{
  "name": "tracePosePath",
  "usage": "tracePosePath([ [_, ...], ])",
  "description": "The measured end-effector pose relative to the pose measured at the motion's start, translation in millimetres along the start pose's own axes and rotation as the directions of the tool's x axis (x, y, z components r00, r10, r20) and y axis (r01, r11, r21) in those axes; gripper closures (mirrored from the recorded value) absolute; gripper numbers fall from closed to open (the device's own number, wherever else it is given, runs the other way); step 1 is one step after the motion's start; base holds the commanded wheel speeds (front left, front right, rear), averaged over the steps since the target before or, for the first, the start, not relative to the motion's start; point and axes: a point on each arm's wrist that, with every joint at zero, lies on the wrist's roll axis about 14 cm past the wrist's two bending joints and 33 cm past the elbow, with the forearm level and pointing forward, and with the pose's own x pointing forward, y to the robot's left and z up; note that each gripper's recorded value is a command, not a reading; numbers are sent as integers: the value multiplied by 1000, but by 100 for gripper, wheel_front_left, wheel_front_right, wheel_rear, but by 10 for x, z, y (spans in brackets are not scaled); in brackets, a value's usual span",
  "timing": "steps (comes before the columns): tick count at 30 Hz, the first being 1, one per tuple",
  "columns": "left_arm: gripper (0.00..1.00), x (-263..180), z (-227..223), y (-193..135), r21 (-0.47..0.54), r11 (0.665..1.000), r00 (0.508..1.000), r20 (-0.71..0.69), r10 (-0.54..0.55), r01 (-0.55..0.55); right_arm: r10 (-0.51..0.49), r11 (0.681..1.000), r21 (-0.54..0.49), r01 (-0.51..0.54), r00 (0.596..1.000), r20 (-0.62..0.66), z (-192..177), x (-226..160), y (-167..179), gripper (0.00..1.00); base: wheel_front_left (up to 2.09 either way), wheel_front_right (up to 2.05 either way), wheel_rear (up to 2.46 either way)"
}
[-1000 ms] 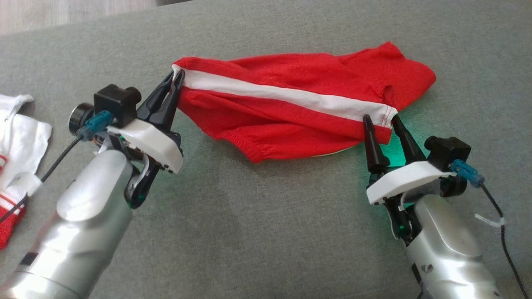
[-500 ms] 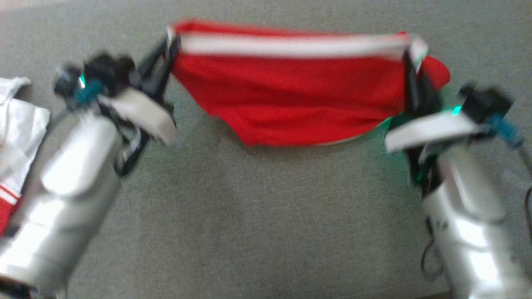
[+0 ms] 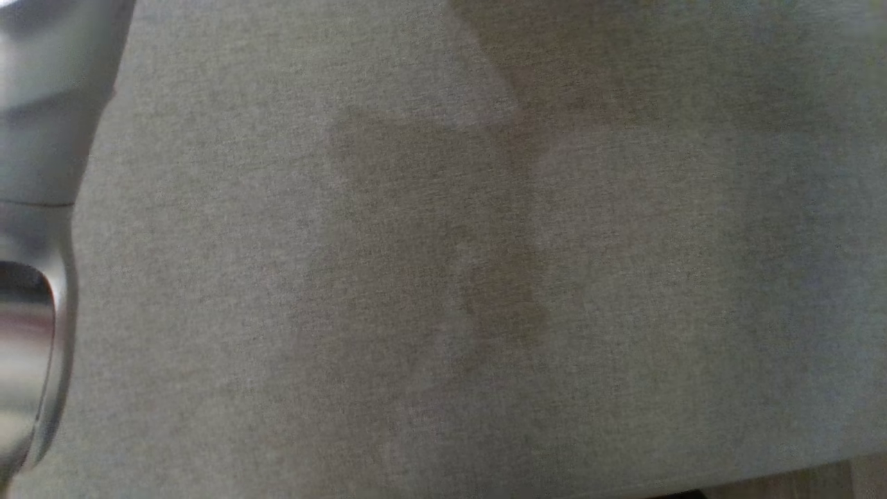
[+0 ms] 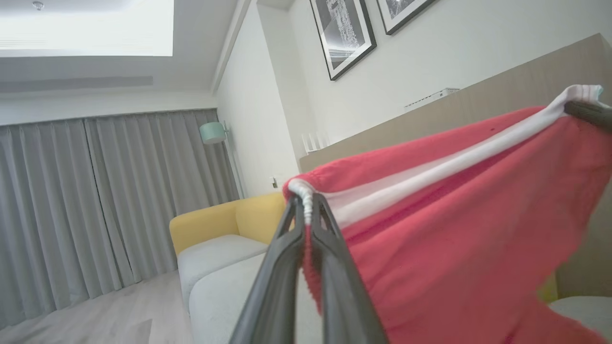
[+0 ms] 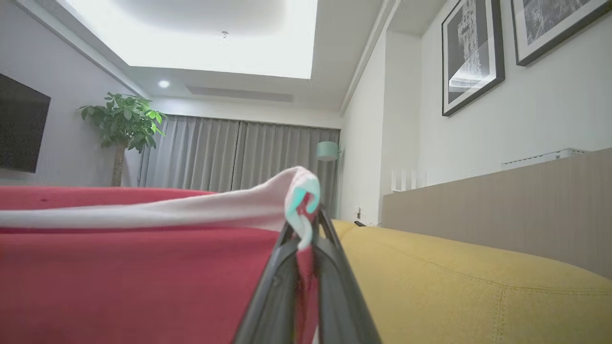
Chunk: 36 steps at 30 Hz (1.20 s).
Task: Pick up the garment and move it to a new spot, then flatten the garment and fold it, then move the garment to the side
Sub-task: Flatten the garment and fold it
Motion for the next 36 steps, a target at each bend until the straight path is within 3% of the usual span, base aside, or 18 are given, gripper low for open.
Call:
tracePosePath([
  [6, 100, -323, -226, -223, -59, 998, 999, -33, -30, 28, 35, 999, -4, -36, 998, -47, -162, -366, 112, 100, 0, 0, 0],
  [12, 100, -1314, -851, -805, -167, 986, 969, -239, -62, 22, 62, 997, 70, -42, 948, -313, -750, -1486, 295, 100, 0, 0, 0],
  [24, 100, -2879, -783, -1855, -375, 925, 881, -456, -126, -62, 22, 996, 82, 22, 864, -503, -300, -3036, 236, 100, 0, 0, 0],
  [29, 100, -2998, -617, -1957, -398, 913, 886, -451, -112, -87, 17, 998, 66, 20, 861, -509, -67, -3109, 208, 100, 0, 0, 0],
  [33, 100, -2775, -580, -1901, -410, 907, 910, -406, -86, -97, 31, 999, 42, -9, 833, -552, -245, -2961, 228, 100, 0, 0, 0],
  [36, 100, -2510, -632, -1792, -415, 903, 923, -380, -59, -113, 83, 996, 14, -92, 811, -579, -490, -2698, 289, 100, 0, 0, 0],
])
